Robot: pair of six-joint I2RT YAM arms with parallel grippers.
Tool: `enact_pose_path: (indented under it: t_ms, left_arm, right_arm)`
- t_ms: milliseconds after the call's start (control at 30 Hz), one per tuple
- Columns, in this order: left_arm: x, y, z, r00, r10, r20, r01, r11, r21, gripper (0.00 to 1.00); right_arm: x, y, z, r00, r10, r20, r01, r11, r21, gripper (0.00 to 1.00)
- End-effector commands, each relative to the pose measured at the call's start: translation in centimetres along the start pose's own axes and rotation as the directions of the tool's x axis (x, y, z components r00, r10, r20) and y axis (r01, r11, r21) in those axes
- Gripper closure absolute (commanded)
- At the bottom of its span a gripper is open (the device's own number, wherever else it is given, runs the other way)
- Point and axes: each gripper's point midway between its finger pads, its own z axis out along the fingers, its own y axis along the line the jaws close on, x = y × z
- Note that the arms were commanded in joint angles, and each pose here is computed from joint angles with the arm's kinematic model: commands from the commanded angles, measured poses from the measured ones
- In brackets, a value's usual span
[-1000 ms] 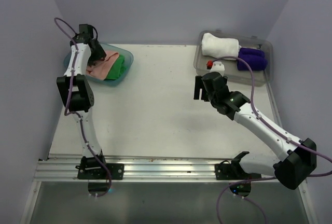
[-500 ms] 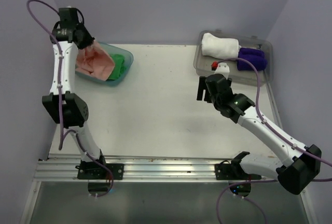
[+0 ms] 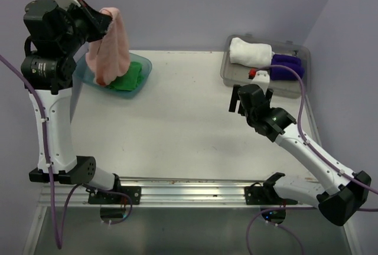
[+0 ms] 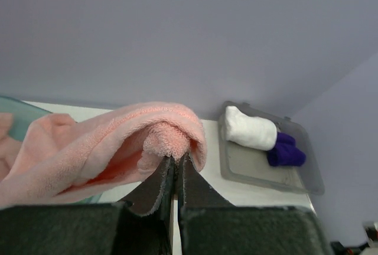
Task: Roll the towels
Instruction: Move the towel to the center of the board
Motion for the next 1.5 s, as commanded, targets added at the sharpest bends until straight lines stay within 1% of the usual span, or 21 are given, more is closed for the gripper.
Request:
enact_pose_path:
  t_ms: [0, 133, 300, 367, 400, 433, 500, 533, 567, 600, 700, 767, 800, 833, 900, 1000, 1100, 1167, 1233, 1300, 1467]
  left_arm:
    - [2.1, -4.6, 0.1, 0.997, 0.034, -0.067, -0.02, 0.98, 0.196, 1.0]
    - [3.7, -8.5, -1.4, 0.994, 0.038, -0.1, -0.002, 0.942, 0.336, 1.0]
    - [5.7, -10.5, -2.0, 0.988, 0.061, -0.142, 0.003, 0.91, 0.415, 1.0]
    - [8.5, -10.8, -1.5, 0.975, 0.06, -0.213, 0.041, 0.897, 0.44, 1.0]
    - [8.9, -11.4, -1.4, 0.977, 0.056, -0.208, 0.048, 0.884, 0.465, 1.0]
    - [12.5, -11.6, -0.7, 0.955, 0.052, -0.293, 0.095, 0.88, 0.465, 1.0]
    - [15.9, -12.8, 0.2, 0.937, 0.055, -0.345, 0.126, 0.868, 0.48, 1.0]
    - [20.9, -14.0, 0.0, 0.891, 0.073, -0.447, 0.172, 0.859, 0.483, 1.0]
    - [23.2, -14.6, 0.1, 0.871, 0.079, -0.486, 0.19, 0.856, 0.48, 1.0]
    - [26.8, -17.0, -0.4, 0.834, 0.116, -0.539, 0.217, 0.83, 0.514, 1.0]
    - [35.1, -17.7, -0.8, 0.724, 0.166, -0.669, 0.241, 0.849, 0.471, 1.0]
    - [37.8, -17.9, -1.6, 0.673, 0.207, -0.71, 0.231, 0.853, 0.467, 0.82]
    - [38.9, -16.9, -1.6, 0.642, 0.217, -0.735, 0.205, 0.876, 0.438, 0.59]
    - [38.3, -16.7, -1.2, 0.656, 0.231, -0.719, 0.169, 0.883, 0.438, 0.43]
    - [36.9, -15.4, -0.8, 0.688, 0.235, -0.686, 0.089, 0.911, 0.402, 0.16]
    - [34.4, -13.0, -0.1, 0.725, 0.206, -0.658, 0.051, 0.936, 0.349, 0.17]
    - [32.1, -4.9, 2.5, 0.753, 0.07, -0.654, 0.021, 0.991, 0.131, 0.23]
    - [32.4, -0.4, 2.8, 0.747, 0.006, -0.665, 0.006, 1.0, 0.015, 0.24]
    - [31.5, 5.0, 3.3, 0.768, -0.083, -0.636, -0.006, 0.991, -0.135, 0.23]
    - [31.0, 8.7, 3.4, 0.785, -0.127, -0.607, -0.032, 0.969, -0.245, 0.18]
    - [34.7, 13.9, 3.5, 0.765, -0.212, -0.608, -0.038, 0.928, -0.371, 0.14]
  right_arm:
    - [-1.8, -1.2, -0.9, 0.997, 0.069, 0.043, -0.07, 0.997, 0.038, 0.14]
    - [-1.7, -3.0, -0.5, 0.987, 0.163, 0.009, -0.163, 0.985, 0.057, 0.13]
    - [-1.0, -5.4, 0.4, 0.953, 0.299, -0.037, -0.295, 0.951, 0.088, 0.13]
    - [-0.6, -6.1, 0.9, 0.936, 0.347, -0.055, -0.34, 0.934, 0.109, 0.13]
    - [-0.2, -6.7, 1.2, 0.928, 0.368, -0.065, -0.358, 0.925, 0.127, 0.13]
    - [0.2, -6.9, 1.4, 0.922, 0.379, -0.08, -0.367, 0.92, 0.135, 0.13]
    - [0.8, -7.0, 1.8, 0.906, 0.41, -0.106, -0.394, 0.908, 0.142, 0.13]
    - [1.1, -7.1, 2.0, 0.902, 0.417, -0.115, -0.4, 0.905, 0.148, 0.13]
    - [1.2, -7.2, 2.1, 0.899, 0.422, -0.117, -0.404, 0.902, 0.152, 0.13]
    - [1.3, -7.6, 2.2, 0.895, 0.43, -0.118, -0.41, 0.898, 0.162, 0.13]
    - [1.5, -8.1, 2.3, 0.893, 0.434, -0.118, -0.411, 0.894, 0.179, 0.13]
    - [1.5, -8.4, 2.2, 0.896, 0.429, -0.114, -0.405, 0.896, 0.181, 0.13]
    - [1.5, -8.6, 2.2, 0.897, 0.427, -0.111, -0.404, 0.896, 0.186, 0.13]
    - [1.4, -8.7, 2.1, 0.901, 0.42, -0.107, -0.397, 0.899, 0.188, 0.13]
    - [1.3, -8.7, 2.1, 0.905, 0.413, -0.104, -0.392, 0.902, 0.179, 0.13]
    - [1.1, -7.7, 2.4, 0.916, 0.384, -0.117, -0.372, 0.921, 0.116, 0.13]
    - [1.2, -5.8, 2.5, 0.933, 0.328, -0.149, -0.333, 0.943, -0.009, 0.13]
    - [2.4, -4.6, 3.2, 0.942, 0.273, -0.196, -0.288, 0.956, -0.055, 0.13]
    - [3.4, -2.8, 3.4, 0.951, 0.202, -0.234, -0.227, 0.97, -0.088, 0.13]
    - [5.7, -0.7, 4.2, 0.949, 0.098, -0.298, -0.135, 0.985, -0.108, 0.12]
    - [9.5, 1.7, 6.2, 0.906, 0.051, -0.42, -0.115, 0.985, -0.129, 0.12]
